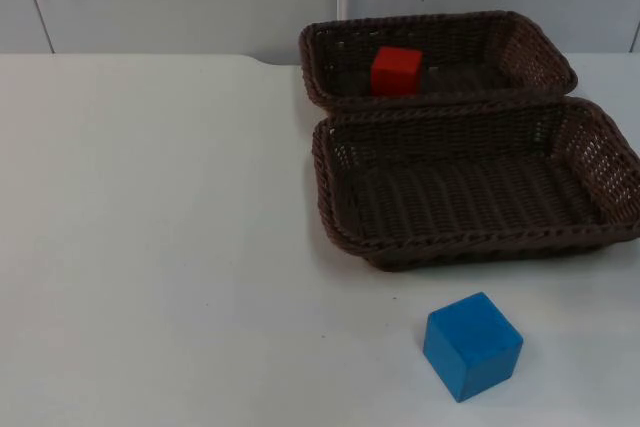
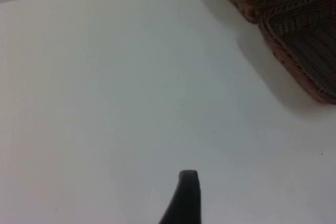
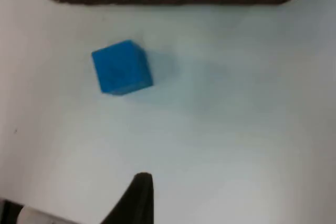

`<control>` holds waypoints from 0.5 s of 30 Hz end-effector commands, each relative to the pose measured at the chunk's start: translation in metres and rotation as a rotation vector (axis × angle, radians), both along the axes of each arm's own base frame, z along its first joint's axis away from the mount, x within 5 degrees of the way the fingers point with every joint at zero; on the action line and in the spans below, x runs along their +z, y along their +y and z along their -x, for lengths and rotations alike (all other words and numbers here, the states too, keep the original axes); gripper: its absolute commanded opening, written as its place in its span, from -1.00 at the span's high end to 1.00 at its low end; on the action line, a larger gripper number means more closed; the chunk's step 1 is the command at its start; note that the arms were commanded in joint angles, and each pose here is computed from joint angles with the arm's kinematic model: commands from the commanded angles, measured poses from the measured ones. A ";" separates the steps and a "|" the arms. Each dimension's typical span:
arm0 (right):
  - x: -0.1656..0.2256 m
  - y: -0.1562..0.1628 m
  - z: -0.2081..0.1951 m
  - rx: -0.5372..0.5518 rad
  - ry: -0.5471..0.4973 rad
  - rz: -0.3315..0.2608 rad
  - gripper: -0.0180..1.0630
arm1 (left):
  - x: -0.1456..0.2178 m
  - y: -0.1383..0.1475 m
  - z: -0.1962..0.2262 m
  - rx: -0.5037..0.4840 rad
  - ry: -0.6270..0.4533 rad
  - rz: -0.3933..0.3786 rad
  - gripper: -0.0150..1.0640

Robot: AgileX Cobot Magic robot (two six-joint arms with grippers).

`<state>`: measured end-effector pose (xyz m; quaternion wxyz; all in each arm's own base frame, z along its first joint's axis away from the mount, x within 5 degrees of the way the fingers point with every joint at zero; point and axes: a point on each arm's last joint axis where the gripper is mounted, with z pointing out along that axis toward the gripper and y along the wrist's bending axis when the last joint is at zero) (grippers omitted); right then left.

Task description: Pick up one cube with the left hand and place it into the upper basket. Pick up one cube with the right hand and place it into the lower basket.

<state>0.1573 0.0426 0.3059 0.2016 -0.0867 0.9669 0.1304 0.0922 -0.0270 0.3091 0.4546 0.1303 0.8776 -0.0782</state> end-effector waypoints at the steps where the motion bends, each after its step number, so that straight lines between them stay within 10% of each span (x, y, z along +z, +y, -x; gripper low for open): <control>1: -0.011 0.006 -0.017 0.023 0.061 -0.029 -0.98 | 0.000 0.000 0.000 0.007 -0.001 0.021 -0.39; 15: -0.051 0.078 -0.043 0.169 0.064 0.045 -0.98 | 0.000 0.000 0.000 0.007 -0.001 0.021 -0.39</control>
